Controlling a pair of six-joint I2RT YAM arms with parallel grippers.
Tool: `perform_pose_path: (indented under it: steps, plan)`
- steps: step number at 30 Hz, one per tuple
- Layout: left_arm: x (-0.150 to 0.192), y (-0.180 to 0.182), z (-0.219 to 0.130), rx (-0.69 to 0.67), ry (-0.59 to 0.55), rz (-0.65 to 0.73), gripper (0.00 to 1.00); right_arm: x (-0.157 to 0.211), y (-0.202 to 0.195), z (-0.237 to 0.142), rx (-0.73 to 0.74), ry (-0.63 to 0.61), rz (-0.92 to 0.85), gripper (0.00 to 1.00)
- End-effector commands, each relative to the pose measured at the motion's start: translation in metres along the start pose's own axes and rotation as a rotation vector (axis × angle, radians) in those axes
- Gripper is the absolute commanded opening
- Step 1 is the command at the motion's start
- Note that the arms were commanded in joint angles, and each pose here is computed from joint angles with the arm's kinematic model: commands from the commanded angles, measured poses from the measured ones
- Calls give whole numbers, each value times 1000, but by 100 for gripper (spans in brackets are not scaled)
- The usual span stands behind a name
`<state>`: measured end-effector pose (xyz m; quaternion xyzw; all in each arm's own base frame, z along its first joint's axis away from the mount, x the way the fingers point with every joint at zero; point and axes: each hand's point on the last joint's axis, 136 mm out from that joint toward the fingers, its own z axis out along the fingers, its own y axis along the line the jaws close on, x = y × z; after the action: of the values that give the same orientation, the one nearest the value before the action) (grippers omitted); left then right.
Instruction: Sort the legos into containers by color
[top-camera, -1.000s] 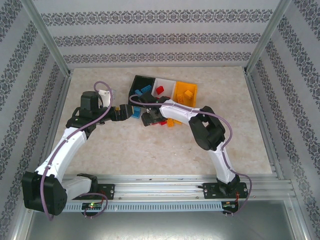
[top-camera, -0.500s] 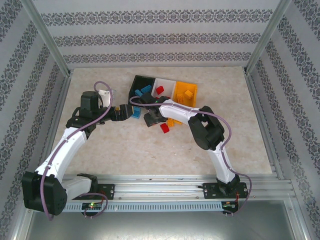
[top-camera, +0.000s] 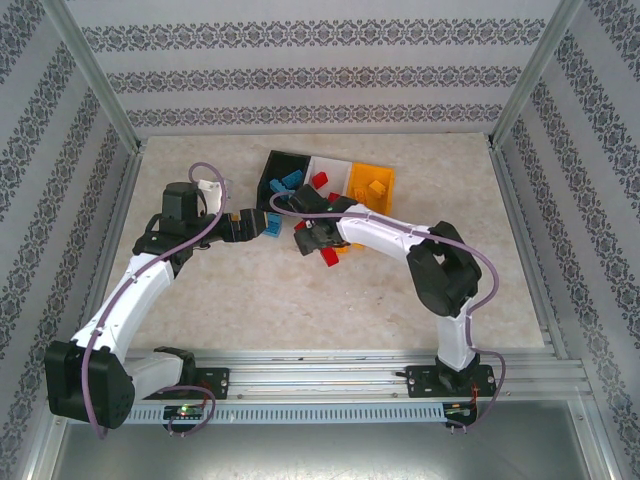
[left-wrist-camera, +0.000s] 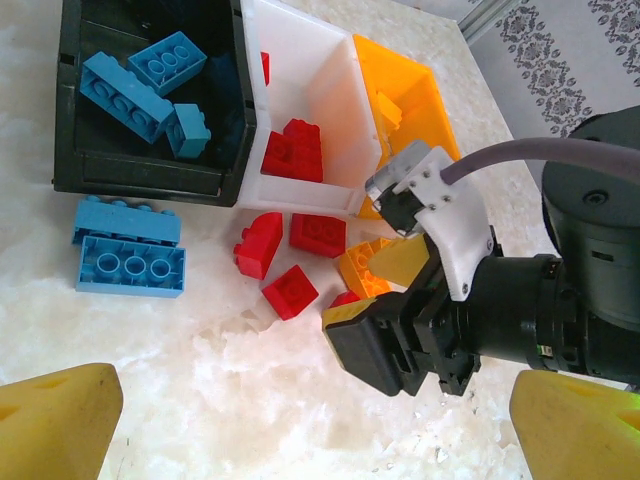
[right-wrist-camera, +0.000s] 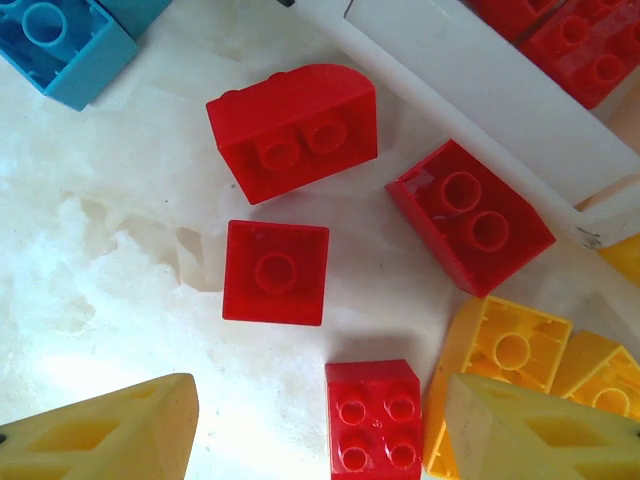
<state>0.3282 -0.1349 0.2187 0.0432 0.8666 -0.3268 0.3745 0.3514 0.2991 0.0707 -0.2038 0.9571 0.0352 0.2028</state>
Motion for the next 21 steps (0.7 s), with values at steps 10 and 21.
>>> perform_pose_path:
  steps: [10,21]
  plan:
    - [-9,-8,-1,24,-29,29,100,39,-15,24,32,93,77,66]
    - [-9,-8,-1,24,-29,29,100,55,-15,45,9,159,102,63]
